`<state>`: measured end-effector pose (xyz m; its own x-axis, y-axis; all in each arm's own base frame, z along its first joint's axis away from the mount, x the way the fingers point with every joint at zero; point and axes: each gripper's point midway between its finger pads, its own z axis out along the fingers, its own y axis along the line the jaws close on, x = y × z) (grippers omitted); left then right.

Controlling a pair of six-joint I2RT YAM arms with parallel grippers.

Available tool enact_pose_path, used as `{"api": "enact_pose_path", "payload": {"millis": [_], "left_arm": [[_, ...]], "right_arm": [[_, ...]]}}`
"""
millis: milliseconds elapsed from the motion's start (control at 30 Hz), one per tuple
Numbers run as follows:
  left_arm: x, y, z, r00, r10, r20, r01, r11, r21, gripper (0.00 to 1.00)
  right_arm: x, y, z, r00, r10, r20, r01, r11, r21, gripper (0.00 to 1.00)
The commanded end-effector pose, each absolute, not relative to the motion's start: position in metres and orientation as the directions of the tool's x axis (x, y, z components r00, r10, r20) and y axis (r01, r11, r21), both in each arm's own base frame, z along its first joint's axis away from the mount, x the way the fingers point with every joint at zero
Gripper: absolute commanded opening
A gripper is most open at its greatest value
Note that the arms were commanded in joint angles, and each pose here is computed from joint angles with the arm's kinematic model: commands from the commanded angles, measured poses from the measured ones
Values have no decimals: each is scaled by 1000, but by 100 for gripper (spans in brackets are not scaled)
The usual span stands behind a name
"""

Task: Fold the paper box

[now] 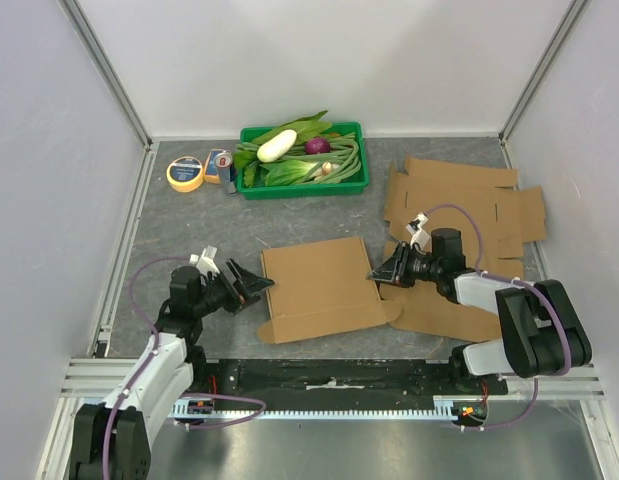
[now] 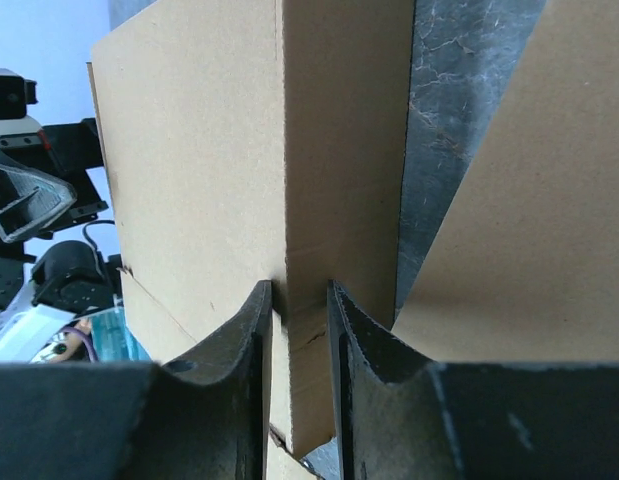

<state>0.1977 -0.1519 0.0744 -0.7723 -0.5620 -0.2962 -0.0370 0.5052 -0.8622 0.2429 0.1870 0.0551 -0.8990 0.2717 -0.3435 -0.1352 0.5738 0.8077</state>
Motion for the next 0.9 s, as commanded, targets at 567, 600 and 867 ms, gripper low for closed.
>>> {"api": "enact_pose_path", "payload": {"millis": [567, 600, 867], "left_arm": [[191, -203, 98, -856, -463, -230, 81, 319, -944, 100], [191, -205, 101, -860, -460, -222, 81, 306, -949, 99], [197, -205, 122, -849, -499, -174, 41, 266, -963, 58]], "right_arm": [[235, 162, 16, -910, 354, -213, 32, 575, 818, 26], [235, 163, 16, -912, 353, -209, 35, 574, 818, 27], [246, 164, 39, -891, 343, -298, -25, 618, 786, 51]]}}
